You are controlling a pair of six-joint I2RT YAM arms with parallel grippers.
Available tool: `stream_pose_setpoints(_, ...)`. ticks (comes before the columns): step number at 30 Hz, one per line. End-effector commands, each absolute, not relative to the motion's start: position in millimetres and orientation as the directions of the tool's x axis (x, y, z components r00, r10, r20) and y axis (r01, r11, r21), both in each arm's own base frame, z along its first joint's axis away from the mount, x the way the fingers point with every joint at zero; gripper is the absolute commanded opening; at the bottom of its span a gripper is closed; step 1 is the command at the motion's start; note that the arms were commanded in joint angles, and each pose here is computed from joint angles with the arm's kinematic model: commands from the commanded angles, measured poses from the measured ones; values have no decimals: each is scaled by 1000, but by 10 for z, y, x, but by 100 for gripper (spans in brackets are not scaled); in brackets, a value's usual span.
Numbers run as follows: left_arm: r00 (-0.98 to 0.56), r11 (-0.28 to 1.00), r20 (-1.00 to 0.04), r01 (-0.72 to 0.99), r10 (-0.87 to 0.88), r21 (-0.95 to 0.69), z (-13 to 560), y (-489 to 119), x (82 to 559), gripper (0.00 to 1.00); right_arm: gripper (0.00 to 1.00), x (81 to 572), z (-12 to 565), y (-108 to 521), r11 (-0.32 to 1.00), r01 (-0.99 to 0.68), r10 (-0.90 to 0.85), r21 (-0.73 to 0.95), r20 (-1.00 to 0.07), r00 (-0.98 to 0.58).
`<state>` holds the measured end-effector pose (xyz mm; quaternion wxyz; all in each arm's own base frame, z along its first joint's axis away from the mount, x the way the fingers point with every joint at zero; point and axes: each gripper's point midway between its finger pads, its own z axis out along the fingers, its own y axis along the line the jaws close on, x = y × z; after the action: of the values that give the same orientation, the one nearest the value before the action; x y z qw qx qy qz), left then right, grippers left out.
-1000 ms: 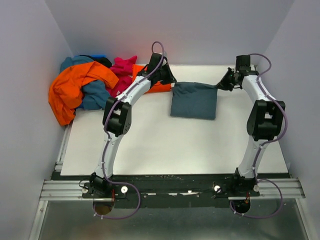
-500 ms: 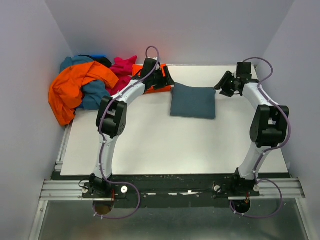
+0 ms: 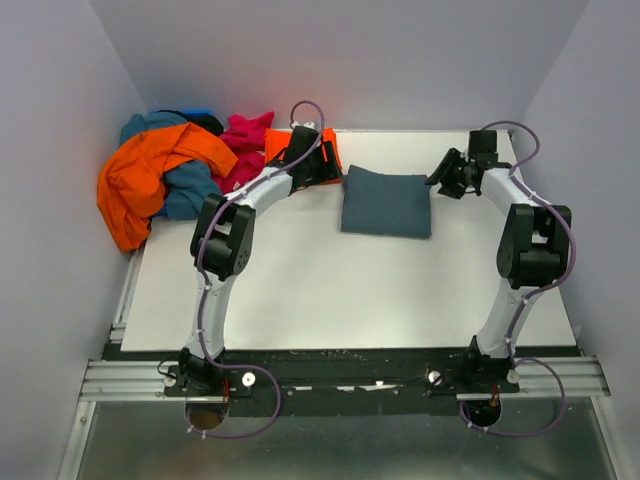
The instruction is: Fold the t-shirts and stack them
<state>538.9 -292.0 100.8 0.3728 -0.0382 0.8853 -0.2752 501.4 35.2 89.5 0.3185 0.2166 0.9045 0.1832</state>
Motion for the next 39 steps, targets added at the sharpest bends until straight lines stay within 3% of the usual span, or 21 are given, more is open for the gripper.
stream_pose_setpoints(1, -645, 885, -674, -10, -361, -465, 1087, -2480, 5417, 73, 56, 5013, 829, 331, 828, 284, 528, 484, -501, -686)
stream_pose_setpoints(3, -638, 760, -574, -28, -514, -650, 1142, -2514, 5388, 67, 56, 5007, 866, 318, 823, 289, 539, 488, -513, -669)
stream_pose_setpoints(5, -590, 631, -474, -80, -654, -772, 1224, -2439, 5351, 67, 55, 4993, 873, 316, 820, 292, 545, 492, -515, -661)
stream_pose_setpoints(13, -260, 309, -227, -338, -938, -889, 1005, -1946, 5174, 62, 54, 4999, 946, 344, 813, 280, 551, 510, -518, -655)
stream_pose_setpoints(23, -71, 218, -207, -364, -976, -906, 808, -1802, 5441, 62, 54, 5002, 947, 374, 807, 273, 554, 524, -509, -659)
stream_pose_setpoints(35, -35, 229, -241, -464, -970, -856, 592, -1724, 5514, 59, 53, 5018, 1007, 377, 804, 267, 556, 532, -514, -653)
stream_pose_setpoints(39, -23, 228, -247, -473, -969, -851, 549, -1693, 5500, 53, 53, 5012, 992, 388, 802, 268, 558, 533, -510, -655)
